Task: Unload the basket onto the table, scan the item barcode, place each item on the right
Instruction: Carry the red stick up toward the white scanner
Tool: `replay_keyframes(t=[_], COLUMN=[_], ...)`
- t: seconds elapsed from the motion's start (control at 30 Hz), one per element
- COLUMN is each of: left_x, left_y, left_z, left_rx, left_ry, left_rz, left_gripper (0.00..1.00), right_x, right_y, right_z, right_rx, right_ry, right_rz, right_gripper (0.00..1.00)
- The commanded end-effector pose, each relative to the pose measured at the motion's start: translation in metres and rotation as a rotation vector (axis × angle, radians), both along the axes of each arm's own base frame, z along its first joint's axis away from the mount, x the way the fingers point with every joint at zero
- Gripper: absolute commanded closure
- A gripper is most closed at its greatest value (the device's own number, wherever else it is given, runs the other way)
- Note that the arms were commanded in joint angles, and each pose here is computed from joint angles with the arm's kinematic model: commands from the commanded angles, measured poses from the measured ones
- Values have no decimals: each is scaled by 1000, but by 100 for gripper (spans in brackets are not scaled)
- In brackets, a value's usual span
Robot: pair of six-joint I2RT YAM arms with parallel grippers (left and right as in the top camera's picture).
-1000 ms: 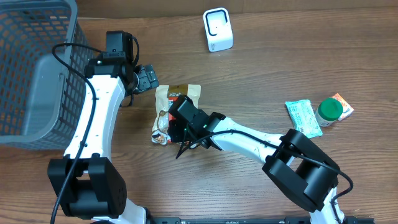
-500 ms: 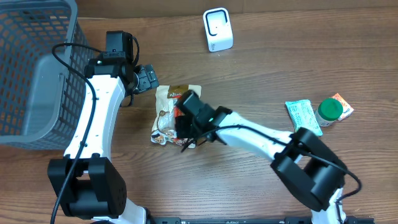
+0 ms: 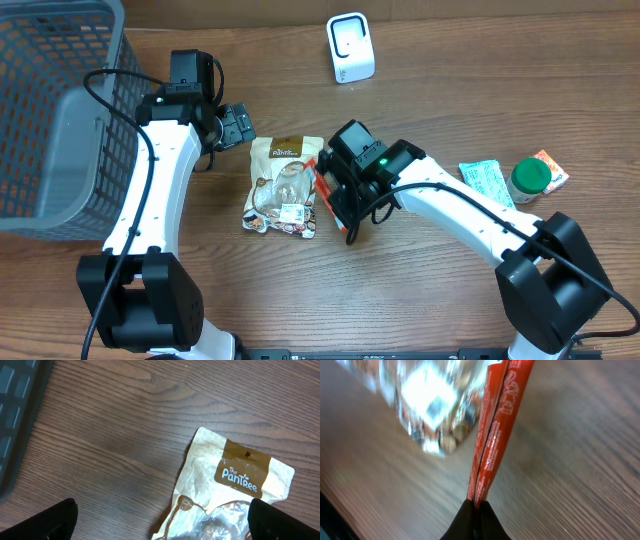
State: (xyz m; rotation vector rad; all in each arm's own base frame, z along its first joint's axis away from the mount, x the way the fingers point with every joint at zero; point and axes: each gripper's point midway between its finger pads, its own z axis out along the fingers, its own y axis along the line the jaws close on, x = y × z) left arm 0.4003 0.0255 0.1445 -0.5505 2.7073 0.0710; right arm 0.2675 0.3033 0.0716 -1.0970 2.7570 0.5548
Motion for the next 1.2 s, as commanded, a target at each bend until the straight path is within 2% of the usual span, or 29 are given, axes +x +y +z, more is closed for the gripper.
replay_keyframes(t=[0.0,0.17,0.37,0.63,0.73,0.83,1.0,1.07,1.17], left_x=[2,2,2,2,2,2,2,2,2], left_y=[3,3,3,3,3,3,3,3,3], left_z=[4,4,4,4,4,4,4,4,4], left_rx=[17,17,18,17,17,17,17,17,17], left_ry=[-10,-10,-9,-10,-10,-10,-10,-10,-10], left_rz=[-2,-2,-2,-2,-2,-2,-2,-2,-2], left_gripper=[0,0,0,0,0,0,0,0,1], right_x=[-11,-22,-18,7,36,77,127,135,149], right_y=[-6,-18,-17,-35,-47,-63,-70,-70,-61], right_z=[4,0,0,5,20,36,70,78,90], right_rx=[-5,-40,-43,-188,-283,-413,-503,-506,-496], right_ry=[-74,-67,-85,-189,-316,-514,-770,-817,-897], right_rz=[287,411,409,341,239,138,-12,-35,22], right_gripper=[96,96,96,96,96,96,96,96,96])
